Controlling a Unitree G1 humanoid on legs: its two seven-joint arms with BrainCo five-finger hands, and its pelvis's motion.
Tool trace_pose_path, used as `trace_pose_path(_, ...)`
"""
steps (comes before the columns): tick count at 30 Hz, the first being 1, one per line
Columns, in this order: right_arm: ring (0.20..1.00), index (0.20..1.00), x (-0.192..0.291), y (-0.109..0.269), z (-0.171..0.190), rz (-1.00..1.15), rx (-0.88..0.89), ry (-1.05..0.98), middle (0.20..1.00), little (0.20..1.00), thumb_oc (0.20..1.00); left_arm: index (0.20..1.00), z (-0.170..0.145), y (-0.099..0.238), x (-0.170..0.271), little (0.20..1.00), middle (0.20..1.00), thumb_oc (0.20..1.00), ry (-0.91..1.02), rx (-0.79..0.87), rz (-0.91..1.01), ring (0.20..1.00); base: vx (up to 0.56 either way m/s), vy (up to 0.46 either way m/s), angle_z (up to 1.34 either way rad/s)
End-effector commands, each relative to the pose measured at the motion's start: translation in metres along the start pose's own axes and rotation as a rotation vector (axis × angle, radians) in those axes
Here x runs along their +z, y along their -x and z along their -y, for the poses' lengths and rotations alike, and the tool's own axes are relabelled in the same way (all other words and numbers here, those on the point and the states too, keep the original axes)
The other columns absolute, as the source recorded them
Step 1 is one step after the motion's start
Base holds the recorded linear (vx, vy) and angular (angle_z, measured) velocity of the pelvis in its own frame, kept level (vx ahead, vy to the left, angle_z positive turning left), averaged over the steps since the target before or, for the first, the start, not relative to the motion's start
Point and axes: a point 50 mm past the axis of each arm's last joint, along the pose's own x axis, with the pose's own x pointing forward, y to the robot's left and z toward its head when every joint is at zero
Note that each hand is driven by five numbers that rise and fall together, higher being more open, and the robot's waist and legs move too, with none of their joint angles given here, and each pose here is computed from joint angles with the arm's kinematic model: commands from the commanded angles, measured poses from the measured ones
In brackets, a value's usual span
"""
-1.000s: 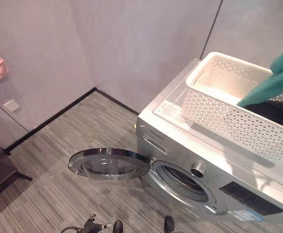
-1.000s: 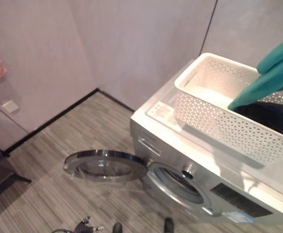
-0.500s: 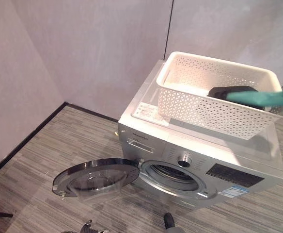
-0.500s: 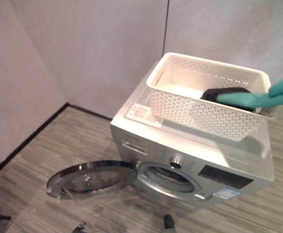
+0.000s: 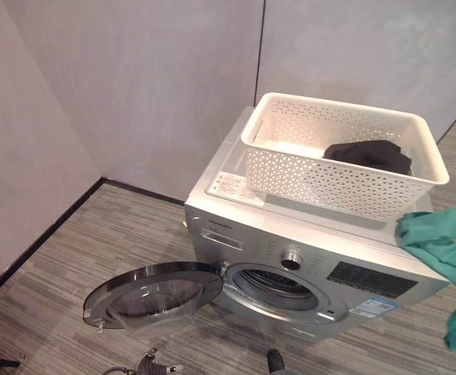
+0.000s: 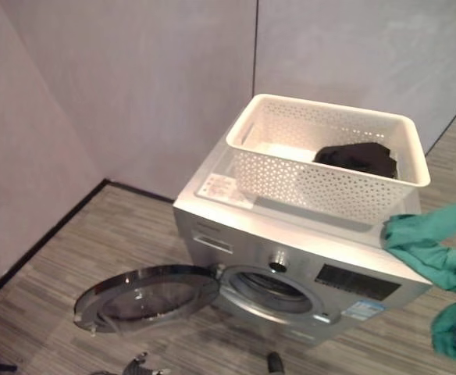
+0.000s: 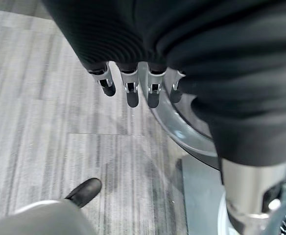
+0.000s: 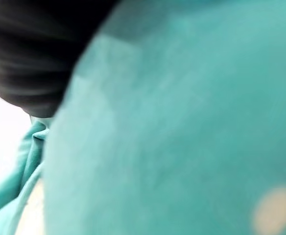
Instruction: Grab the laundry basket,head to the washer,open it,put in the laundry and shut it.
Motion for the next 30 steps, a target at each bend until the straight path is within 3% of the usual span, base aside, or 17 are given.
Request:
trace_pose_path(1, 0.200, 0.200, 0.047, -0.013, -0.007, 0.164, 0.057, -0.183, 0.200, 0.200, 0.200, 1.000, -0.018, -0.006, 0.018, 1.000, 1.000, 1.000, -0.039, 0.066, 0.072, 1.000, -0.07, 0.026, -0.31)
trace_pose_path(5, 0.200, 0.200, 0.066, 0.008, -0.048, 0.182, 0.262, -0.296, 0.200, 0.200, 0.200, 1.000, -0.025, -0.007, 0.031, 1.000, 1.000, 1.000, -0.019, 0.093, 0.123, 1.000, -0.10, 0.042, -0.27)
trace_pose_path(15, 0.200, 0.200, 0.080, 0.071, -0.112, 0.239, 0.719, -0.311, 0.200, 0.200, 0.200, 1.000, -0.043, -0.008, 0.042, 1.000, 1.000, 1.000, -0.018, 0.148, 0.169, 1.000, -0.13, -0.013, -0.29)
trace_pose_path(18, 0.200, 0.200, 0.096, 0.121, -0.146, 0.263, 0.999, -0.395, 0.200, 0.200, 0.200, 1.000, -0.044, -0.001, 0.066, 1.000, 1.000, 1.000, -0.177, 0.118, 0.363, 1.000, -0.09, -0.207, -0.08)
trace_pose_path(22, 0.200, 0.200, 0.105, 0.133, -0.150, 0.308, 1.084, -0.415, 0.200, 0.200, 0.200, 1.000, -0.045, 0.007, 0.074, 1.000, 1.000, 1.000, -0.238, 0.090, 0.456, 1.000, -0.02, -0.160, 0.14)
trace_pose_path(25, 0.200, 0.200, 0.126, 0.147, -0.150, 0.436, 1.196, -0.444, 0.200, 0.200, 0.200, 1.000, -0.051, 0.033, 0.102, 1.000, 1.000, 1.000, -0.500, 0.013, 0.714, 1.000, -0.02, -0.204, 0.01)
trace_pose_path(30, 0.200, 0.200, 0.151, 0.146, -0.143, 0.547, 1.237, -0.488, 0.200, 0.200, 0.200, 1.000, -0.051, 0.058, 0.140, 1.000, 1.000, 1.000, -0.685, -0.036, 0.939, 1.000, -0.01, -0.088, 0.25)
